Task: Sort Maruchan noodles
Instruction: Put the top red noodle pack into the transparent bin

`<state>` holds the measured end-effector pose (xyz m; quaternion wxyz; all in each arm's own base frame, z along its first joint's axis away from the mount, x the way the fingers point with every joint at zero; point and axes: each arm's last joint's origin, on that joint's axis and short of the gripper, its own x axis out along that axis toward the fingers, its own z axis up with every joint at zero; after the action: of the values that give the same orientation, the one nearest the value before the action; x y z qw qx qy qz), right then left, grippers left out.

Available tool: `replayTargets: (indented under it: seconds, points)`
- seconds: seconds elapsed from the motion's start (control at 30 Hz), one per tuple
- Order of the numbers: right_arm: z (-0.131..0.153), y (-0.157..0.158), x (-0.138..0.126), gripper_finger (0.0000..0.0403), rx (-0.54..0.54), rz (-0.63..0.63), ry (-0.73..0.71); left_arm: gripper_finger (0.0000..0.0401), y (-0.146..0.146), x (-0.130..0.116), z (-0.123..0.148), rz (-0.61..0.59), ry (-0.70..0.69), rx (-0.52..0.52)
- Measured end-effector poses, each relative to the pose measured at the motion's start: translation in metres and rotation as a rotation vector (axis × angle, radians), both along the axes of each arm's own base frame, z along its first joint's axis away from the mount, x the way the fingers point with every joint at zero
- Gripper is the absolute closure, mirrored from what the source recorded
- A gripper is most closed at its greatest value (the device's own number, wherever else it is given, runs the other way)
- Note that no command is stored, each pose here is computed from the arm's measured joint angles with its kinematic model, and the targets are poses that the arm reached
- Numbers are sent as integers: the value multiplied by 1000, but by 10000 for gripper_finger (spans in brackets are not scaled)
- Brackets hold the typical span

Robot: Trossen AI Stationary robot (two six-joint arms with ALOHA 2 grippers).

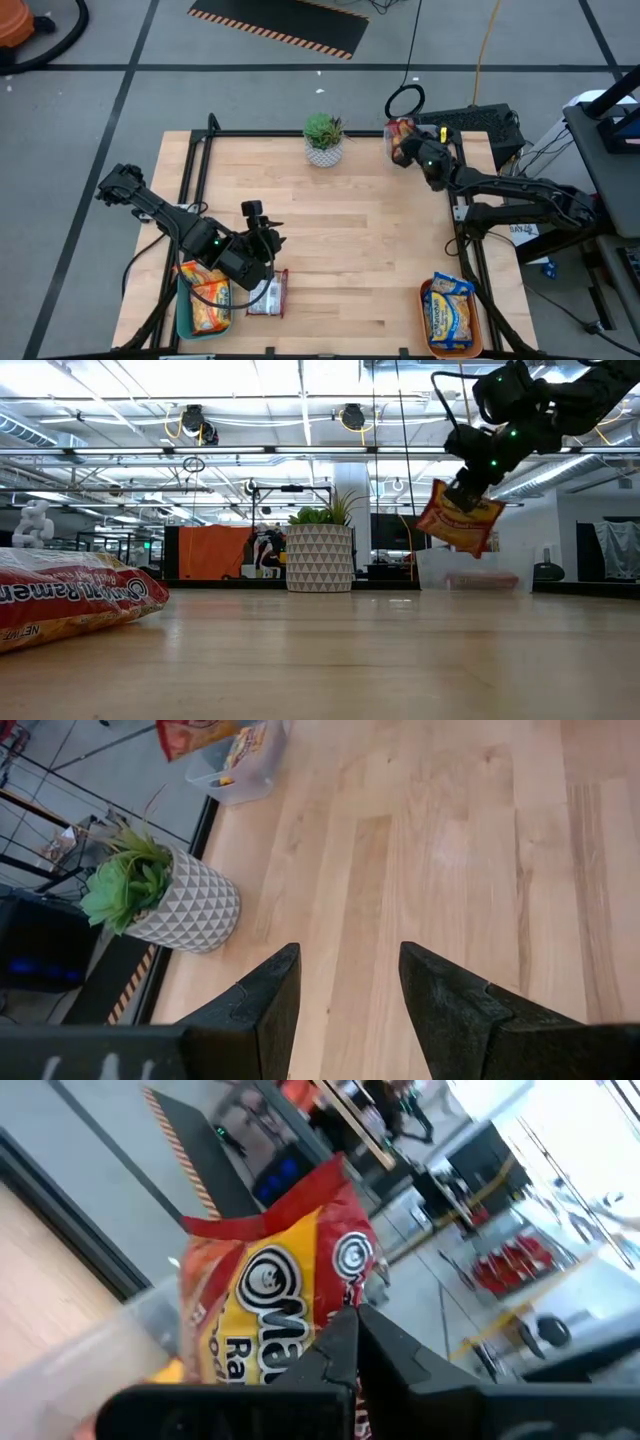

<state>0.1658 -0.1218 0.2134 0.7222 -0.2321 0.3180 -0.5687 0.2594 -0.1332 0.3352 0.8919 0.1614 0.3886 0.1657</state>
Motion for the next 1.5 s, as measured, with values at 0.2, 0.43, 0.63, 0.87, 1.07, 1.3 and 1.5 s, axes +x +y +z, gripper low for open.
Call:
replayTargets:
  seconds: [0.2, 0.43, 0.63, 0.87, 1.07, 1.3, 1.5]
  points:
    - [-3, -16, -3, 403, -18, 9, 111, 224, 0, 0, 0, 13, -9, -13]
    - [-10, -38, -14, 403, 9, 31, 181, 224, 0, 0, 0, 13, -8, -13]
    - [-13, -42, -13, 403, 13, 95, 215, 224, 0, 0, 0, 9, -7, -10]
    - [-28, -39, -13, 403, 134, 140, 262, 224, 0, 0, 0, 4, -5, -5]
    - [-37, -31, -12, 403, 240, 171, 240, 224, 0, 0, 0, -12, 5, 11]
    - [-41, -21, -6, 401, 285, 209, 249, 224, 0, 0, 0, -14, 8, 7]
    - [-49, -15, -9, 361, 378, 194, 258, 224, 0, 0, 0, -10, 5, 1]
